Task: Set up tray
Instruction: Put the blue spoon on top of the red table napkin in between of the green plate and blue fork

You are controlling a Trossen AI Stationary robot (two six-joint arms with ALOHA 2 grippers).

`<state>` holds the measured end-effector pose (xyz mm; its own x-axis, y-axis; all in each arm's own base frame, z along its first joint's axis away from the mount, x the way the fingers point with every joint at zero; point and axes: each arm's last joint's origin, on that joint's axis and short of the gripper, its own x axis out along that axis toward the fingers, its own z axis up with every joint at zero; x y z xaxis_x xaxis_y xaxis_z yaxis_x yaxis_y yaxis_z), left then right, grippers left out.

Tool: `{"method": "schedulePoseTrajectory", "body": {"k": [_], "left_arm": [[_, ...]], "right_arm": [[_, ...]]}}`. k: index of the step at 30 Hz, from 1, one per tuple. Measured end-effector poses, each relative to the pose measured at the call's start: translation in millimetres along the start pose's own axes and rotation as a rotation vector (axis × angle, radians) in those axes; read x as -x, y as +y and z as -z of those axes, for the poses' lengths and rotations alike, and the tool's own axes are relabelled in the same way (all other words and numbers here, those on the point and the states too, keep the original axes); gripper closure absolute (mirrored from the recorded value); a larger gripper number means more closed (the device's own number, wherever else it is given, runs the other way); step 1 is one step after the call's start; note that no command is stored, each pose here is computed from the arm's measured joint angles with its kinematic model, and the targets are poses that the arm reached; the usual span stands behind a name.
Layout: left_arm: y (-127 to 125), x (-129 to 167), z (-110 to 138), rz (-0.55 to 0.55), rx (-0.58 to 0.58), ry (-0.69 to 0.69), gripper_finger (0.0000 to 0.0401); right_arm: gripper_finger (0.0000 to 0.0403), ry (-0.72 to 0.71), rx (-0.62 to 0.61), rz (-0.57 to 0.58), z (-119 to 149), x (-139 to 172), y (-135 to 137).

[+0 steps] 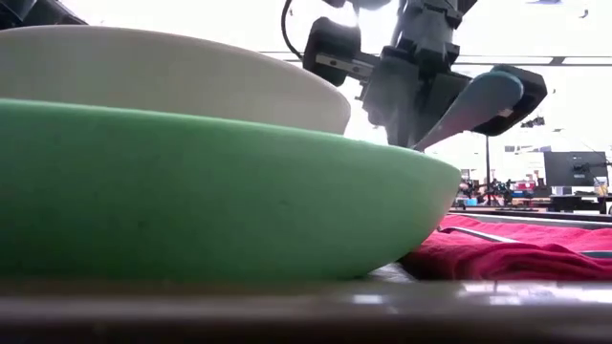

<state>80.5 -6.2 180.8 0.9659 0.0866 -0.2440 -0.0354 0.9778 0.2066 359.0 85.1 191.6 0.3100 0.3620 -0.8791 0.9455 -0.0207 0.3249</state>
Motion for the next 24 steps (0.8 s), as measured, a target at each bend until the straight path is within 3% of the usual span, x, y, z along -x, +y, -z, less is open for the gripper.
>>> {"method": "schedulePoseTrajectory", "body": {"k": [24], "left_arm": [[0.0,0.0,0.1,0.001,0.000,0.001,0.0327]], "right_arm": [[0.0402,-0.043,0.066,0.045,-4.1,-7.8,-3.6]]}}
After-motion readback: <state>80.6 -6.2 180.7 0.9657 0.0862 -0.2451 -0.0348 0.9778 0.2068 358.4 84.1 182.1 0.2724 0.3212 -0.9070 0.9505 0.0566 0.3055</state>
